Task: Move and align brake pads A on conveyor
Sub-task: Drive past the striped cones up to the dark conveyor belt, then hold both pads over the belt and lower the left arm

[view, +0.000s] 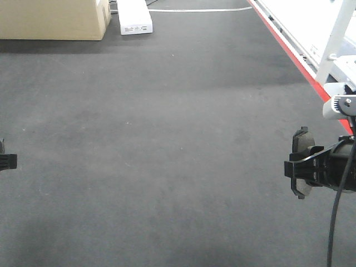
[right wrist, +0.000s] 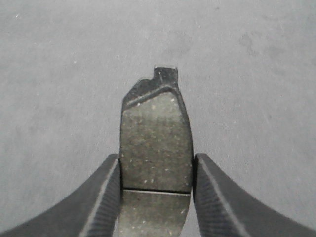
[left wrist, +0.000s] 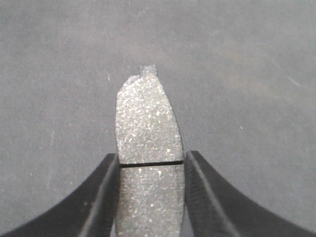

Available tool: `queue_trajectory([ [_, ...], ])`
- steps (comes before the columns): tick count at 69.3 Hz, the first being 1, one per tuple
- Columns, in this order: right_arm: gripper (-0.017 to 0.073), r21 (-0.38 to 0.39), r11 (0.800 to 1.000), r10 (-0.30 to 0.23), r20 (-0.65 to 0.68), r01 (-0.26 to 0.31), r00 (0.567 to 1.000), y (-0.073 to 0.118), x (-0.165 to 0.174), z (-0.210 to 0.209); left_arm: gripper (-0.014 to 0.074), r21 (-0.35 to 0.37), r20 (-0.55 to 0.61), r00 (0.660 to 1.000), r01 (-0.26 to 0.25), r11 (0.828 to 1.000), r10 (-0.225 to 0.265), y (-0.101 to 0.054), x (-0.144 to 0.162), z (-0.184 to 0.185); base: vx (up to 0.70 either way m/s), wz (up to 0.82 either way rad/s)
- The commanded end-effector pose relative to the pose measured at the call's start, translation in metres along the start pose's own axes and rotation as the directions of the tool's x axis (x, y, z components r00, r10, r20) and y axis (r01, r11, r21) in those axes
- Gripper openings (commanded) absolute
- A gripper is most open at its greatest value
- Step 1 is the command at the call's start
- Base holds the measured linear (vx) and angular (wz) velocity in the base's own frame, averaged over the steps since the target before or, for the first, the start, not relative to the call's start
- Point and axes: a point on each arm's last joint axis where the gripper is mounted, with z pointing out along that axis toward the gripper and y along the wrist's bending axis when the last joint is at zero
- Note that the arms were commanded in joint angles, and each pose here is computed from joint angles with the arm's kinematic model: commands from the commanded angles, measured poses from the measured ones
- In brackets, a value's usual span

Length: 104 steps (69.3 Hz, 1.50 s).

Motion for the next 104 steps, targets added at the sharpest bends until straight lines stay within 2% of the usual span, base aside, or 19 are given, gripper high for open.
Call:
queue_trajectory([
  [1, 0.006, -0.011, 1.0, -0.005, 0.125, 0.006, 0.992, 0.0014, -0.0164, -0.0104, 0.0108, 0.021, 0.109, 0.994, -0.004, 1.0, 0.002, -0.002, -0.0125, -0.0113, 0.08, 0.05],
  [93, 0.006, -0.011, 1.0, -0.005, 0.125, 0.006, 0.992, 0.0014, -0.0164, -0.0104, 0.0108, 0.024, 0.12, 0.993, -0.003, 1.0, 0.001, -0.0023, -0.0136, -0.0114, 0.02, 0.05],
  [104, 0.006, -0.011, 1.0, -0.005, 0.125, 0.006, 0.992, 0.0014, -0.0164, -0.0104, 0.0108, 0.079, 0.102, 0.992, 0.064, 0.995, -0.072, -0.0071, -0.0137, -0.0077, 0.0, 0.0],
])
